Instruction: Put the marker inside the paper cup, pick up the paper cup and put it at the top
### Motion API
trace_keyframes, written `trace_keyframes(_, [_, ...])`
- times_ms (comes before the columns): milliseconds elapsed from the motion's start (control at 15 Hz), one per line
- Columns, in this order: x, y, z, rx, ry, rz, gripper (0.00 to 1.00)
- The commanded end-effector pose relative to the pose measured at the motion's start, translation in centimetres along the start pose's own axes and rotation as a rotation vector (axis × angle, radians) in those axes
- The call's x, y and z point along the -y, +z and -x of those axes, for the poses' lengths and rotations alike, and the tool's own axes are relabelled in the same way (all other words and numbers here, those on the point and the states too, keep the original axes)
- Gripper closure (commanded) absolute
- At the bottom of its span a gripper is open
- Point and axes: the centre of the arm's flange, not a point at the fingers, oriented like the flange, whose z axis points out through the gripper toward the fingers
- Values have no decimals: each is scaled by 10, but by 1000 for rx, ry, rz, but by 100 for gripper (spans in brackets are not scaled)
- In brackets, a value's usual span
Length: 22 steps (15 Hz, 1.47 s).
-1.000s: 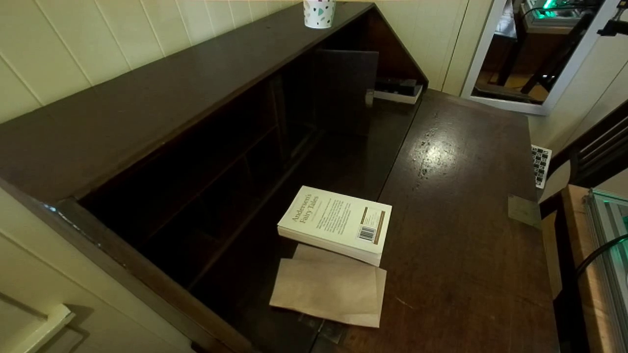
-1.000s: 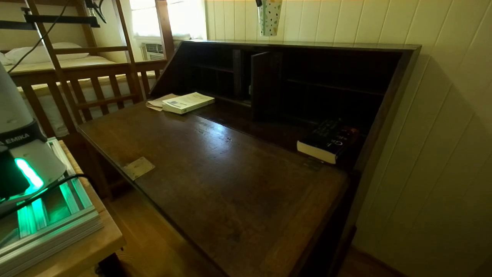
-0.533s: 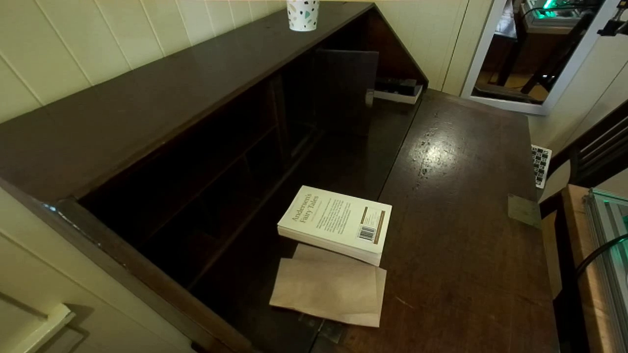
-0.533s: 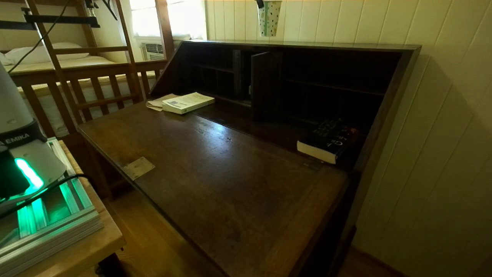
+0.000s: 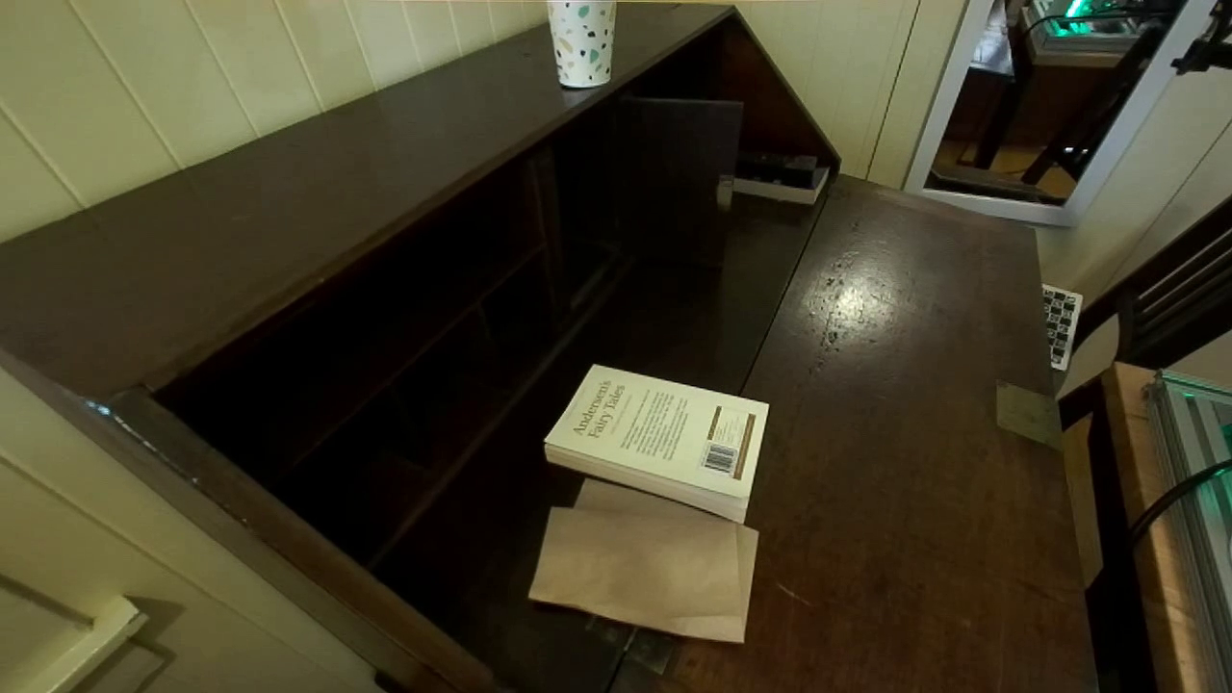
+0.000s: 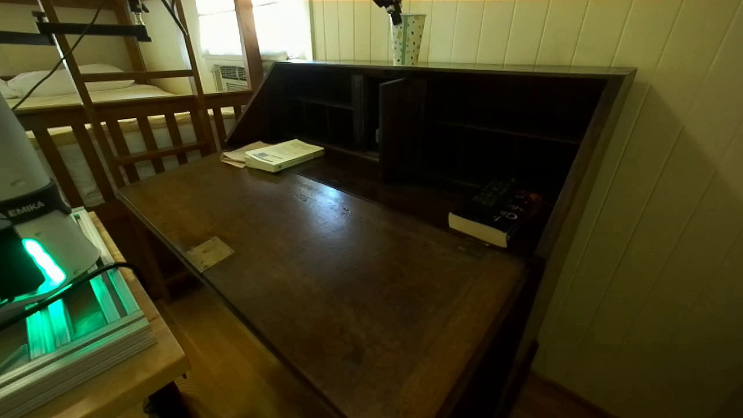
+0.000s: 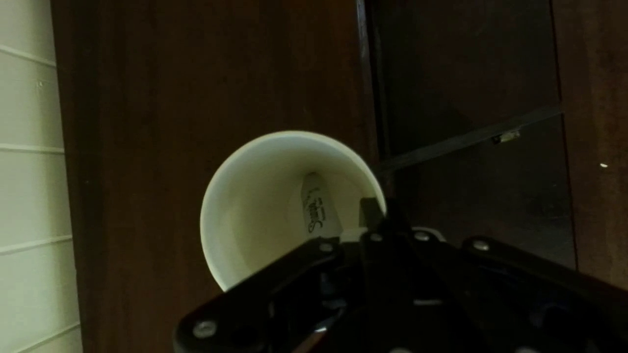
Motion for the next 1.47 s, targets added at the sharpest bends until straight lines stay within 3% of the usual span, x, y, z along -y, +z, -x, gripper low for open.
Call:
trace_keyframes(0, [-16,-1,-2,18,-41,31,72])
trace_keyframes(133, [-18,-3,-3,21,-40,38,64])
trace_keyframes(733, [-26,-20,0,23,-16,98,2])
trace_keyframes(1000, [-26,-28,3,38,43,112,0])
trace_keyframes(1400, [-16,-61,10,9,281,22,0])
